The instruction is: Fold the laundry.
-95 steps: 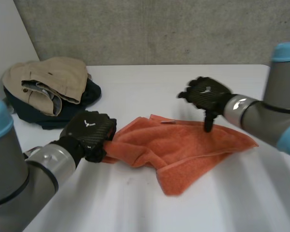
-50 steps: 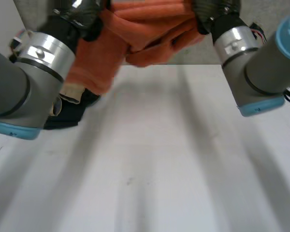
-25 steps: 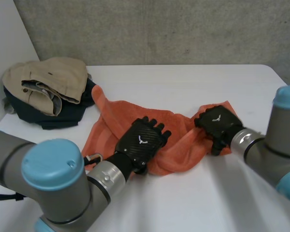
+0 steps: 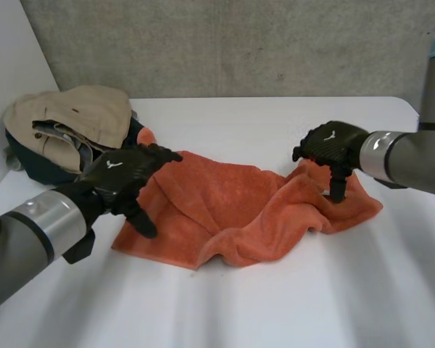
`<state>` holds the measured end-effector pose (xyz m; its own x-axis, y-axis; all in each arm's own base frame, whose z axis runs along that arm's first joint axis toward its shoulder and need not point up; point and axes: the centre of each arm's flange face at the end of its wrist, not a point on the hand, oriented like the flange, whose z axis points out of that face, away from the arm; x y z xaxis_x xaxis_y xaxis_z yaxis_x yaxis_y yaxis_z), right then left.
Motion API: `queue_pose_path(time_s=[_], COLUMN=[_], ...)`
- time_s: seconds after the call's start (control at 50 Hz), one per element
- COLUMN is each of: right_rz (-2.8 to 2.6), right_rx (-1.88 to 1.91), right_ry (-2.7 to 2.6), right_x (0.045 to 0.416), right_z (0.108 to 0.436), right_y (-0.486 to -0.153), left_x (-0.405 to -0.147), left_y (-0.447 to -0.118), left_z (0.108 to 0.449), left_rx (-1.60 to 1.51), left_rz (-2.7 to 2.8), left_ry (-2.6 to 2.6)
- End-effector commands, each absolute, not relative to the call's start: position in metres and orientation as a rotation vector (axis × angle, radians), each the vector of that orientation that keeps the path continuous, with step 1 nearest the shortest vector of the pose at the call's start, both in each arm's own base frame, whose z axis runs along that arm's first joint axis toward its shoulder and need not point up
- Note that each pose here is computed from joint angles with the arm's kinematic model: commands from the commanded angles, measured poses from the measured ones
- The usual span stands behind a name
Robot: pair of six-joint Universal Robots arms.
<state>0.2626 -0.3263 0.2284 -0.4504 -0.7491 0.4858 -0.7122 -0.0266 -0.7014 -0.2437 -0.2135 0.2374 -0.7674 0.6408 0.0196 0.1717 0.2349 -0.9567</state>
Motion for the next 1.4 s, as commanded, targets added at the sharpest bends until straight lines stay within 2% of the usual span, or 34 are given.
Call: queue_pose_path(time_s=[0.02,0.14,0.2,0.28,0.3,0.34,0.36,0.44,0.52,0.7,0.96,1.12,1.24,1.4], right_rz=[-1.447,-1.416,-1.483,-1.695,-1.776,-1.851,-1.911,-2.045,-2.148,-2.284,-2.364,-2.404,-2.381,-2.422], right_rx=[-1.666,-1.715,-1.744,-1.717,-1.678,-1.635,-1.599,-1.548,-1.500,-1.321,-1.140,-1.044,-0.960,-0.874], right_ry=[2.143,2.084,2.062,2.033,2.001,1.958,1.912,1.812,1.785,1.802,1.753,1.712,1.715,1.752], right_x=[0.276,0.288,0.292,0.294,0.295,0.295,0.295,0.296,0.291,0.286,0.280,0.274,0.266,0.249], right_z=[0.196,0.170,0.172,0.209,0.229,0.250,0.267,0.305,0.331,0.365,0.399,0.423,0.433,0.441], right_y=[-0.335,-0.334,-0.338,-0.340,-0.336,-0.329,-0.321,-0.296,-0.277,-0.247,-0.226,-0.216,-0.210,-0.222], left_x=[-0.232,-0.225,-0.224,-0.224,-0.225,-0.226,-0.226,-0.231,-0.238,-0.254,-0.272,-0.284,-0.292,-0.302], left_y=[-0.215,-0.215,-0.216,-0.216,-0.216,-0.217,-0.218,-0.220,-0.218,-0.205,-0.189,-0.216,-0.223,-0.229], left_z=[0.222,0.209,0.205,0.202,0.202,0.201,0.201,0.198,0.194,0.180,0.166,0.155,0.142,0.140], left_rx=[-0.667,-0.616,-0.599,-0.567,-0.552,-0.533,-0.523,-0.474,-0.441,-0.431,-0.504,-0.481,-0.493,-0.474], left_rz=[1.479,1.427,1.409,1.390,1.387,1.386,1.387,1.379,1.358,1.303,1.270,1.418,1.408,1.427], left_ry=[-2.166,-2.201,-2.208,-2.216,-2.220,-2.222,-2.224,-2.241,-2.265,-2.313,-2.377,-2.390,-2.414,-2.399])
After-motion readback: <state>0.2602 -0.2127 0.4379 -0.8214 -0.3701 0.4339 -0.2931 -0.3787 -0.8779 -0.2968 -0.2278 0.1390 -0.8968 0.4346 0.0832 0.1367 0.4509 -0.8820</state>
